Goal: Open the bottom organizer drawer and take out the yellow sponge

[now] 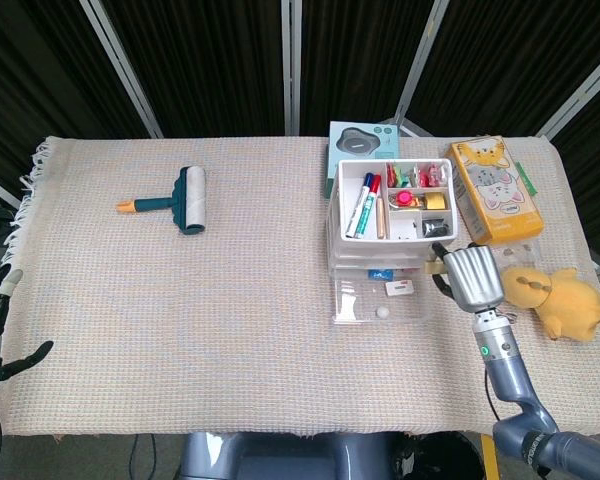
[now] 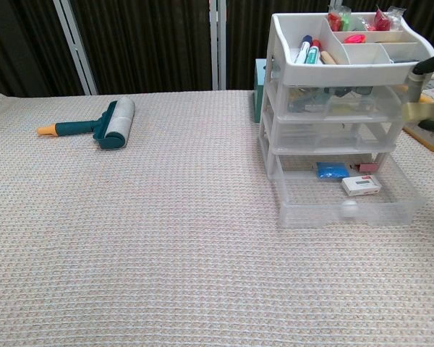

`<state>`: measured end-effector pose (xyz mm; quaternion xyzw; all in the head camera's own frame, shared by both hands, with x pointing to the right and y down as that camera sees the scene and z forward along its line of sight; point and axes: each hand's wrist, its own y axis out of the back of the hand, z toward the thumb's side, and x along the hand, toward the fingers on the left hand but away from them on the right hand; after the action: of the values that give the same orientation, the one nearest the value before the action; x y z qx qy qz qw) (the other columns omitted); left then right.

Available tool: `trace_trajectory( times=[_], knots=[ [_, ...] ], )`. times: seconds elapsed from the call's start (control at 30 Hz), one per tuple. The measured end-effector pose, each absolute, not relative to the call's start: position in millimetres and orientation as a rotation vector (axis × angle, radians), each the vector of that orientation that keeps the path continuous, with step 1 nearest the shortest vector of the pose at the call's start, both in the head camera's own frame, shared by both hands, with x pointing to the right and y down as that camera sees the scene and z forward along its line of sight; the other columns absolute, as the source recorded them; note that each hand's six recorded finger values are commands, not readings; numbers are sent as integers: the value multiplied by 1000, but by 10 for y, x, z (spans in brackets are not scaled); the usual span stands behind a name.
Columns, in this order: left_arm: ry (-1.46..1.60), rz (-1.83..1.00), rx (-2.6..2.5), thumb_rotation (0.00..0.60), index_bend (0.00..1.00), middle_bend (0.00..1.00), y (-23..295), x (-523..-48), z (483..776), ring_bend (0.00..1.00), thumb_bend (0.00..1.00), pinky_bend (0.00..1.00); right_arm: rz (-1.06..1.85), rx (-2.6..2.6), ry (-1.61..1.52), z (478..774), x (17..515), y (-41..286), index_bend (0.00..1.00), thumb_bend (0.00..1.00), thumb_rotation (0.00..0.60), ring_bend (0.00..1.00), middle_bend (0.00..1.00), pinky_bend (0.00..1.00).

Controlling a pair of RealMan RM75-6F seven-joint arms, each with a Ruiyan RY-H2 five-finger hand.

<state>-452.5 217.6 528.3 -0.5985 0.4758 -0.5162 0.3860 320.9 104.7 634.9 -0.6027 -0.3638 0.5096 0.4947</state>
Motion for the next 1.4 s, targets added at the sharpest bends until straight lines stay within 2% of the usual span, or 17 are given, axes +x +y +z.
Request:
trace_trajectory(
  times=[0.13, 0.37, 0.57, 0.8, 0.9, 0.97, 1.07, 1.17, 1.23, 1.3, 1.33, 1.4],
  knots=[
    [1206, -1317, -1524, 600, 0, 0, 2176, -4515, 5292, 0, 68, 0, 1321, -1410, -870, 6396, 3517, 1056, 541, 179, 600, 969, 1000, 707],
    [1209, -1318, -1523, 600, 0, 0, 2181, -4520, 5285, 0, 68, 0, 1414, -1395, -830, 6507, 3726, 1119, 550, 168, 600, 968, 1000, 707],
    [1209, -1319, -1521, 600, 0, 0, 2181, -4528, 5283, 0, 68, 0, 1507, -1392, -792, 6605, 3849, 1188, 508, 82, 600, 967, 1000, 706],
    [1211, -1322, -1519, 600, 0, 0, 2179, -4536, 5283, 0, 68, 0, 1545, -1394, -815, 6621, 3932, 1229, 490, 71, 600, 963, 1000, 703],
    [1212, -1323, -1519, 600, 0, 0, 2179, -4540, 5285, 0, 68, 0, 1532, -1389, -859, 6566, 3956, 1217, 444, 63, 600, 920, 972, 662],
    [1212, -1324, -1516, 600, 0, 0, 2177, -4542, 5287, 0, 67, 0, 1516, -1385, -900, 6512, 3970, 1217, 404, 60, 600, 850, 893, 580],
    [1211, -1325, -1513, 600, 0, 0, 2174, -4543, 5293, 0, 68, 0, 1483, -1376, -962, 6413, 3987, 1232, 330, 59, 600, 668, 680, 416],
    [1212, -1330, -1501, 600, 0, 0, 2164, -4552, 5307, 0, 68, 0, 1437, -1349, -1025, 6279, 4013, 1273, 225, 56, 600, 376, 399, 296],
    [1214, -1335, -1498, 600, 0, 0, 2162, -4556, 5318, 0, 68, 0, 1404, -1332, -1060, 6193, 4027, 1309, 103, 53, 600, 137, 181, 159],
    [1212, -1343, -1493, 600, 0, 0, 2160, -4562, 5335, 0, 68, 0, 1362, -1322, -1093, 6095, 4044, 1372, 30, 51, 600, 24, 49, 46],
    [1208, -1349, -1488, 600, 0, 0, 2160, -4566, 5350, 0, 68, 0, 1342, -1324, -1104, 6054, 4050, 1405, 13, 48, 600, 1, 13, 10],
    [1201, -1362, -1478, 600, 0, 0, 2160, -4579, 5376, 0, 68, 0, 1309, -1345, -1120, 5985, 4070, 1486, 0, 40, 600, 0, 0, 0]
  ],
)
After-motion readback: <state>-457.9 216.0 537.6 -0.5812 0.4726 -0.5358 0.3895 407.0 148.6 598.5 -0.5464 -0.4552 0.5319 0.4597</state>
